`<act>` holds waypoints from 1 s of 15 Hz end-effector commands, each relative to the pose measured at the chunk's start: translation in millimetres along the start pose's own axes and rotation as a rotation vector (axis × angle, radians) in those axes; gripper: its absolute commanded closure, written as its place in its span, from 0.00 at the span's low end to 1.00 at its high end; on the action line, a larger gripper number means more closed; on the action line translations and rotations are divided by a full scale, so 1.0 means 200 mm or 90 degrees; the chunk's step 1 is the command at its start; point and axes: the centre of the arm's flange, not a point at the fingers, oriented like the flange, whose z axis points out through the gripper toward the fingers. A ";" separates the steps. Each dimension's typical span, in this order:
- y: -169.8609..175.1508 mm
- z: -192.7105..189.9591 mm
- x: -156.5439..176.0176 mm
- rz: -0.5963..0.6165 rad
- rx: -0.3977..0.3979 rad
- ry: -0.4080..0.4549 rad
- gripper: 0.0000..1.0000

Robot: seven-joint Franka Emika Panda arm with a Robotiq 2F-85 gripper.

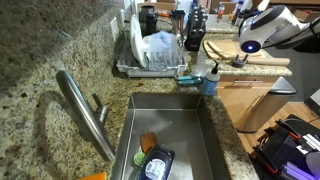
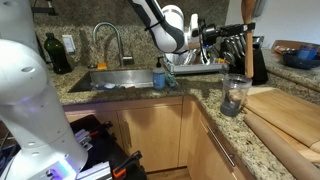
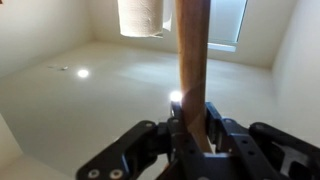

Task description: Put the wooden spoon in the cup

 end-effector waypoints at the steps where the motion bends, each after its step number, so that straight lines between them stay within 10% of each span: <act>1: 0.11 -0.06 0.09 -0.008 0.021 -0.006 0.95; 15: 0.14 -0.03 0.04 -0.027 0.063 -0.093 0.95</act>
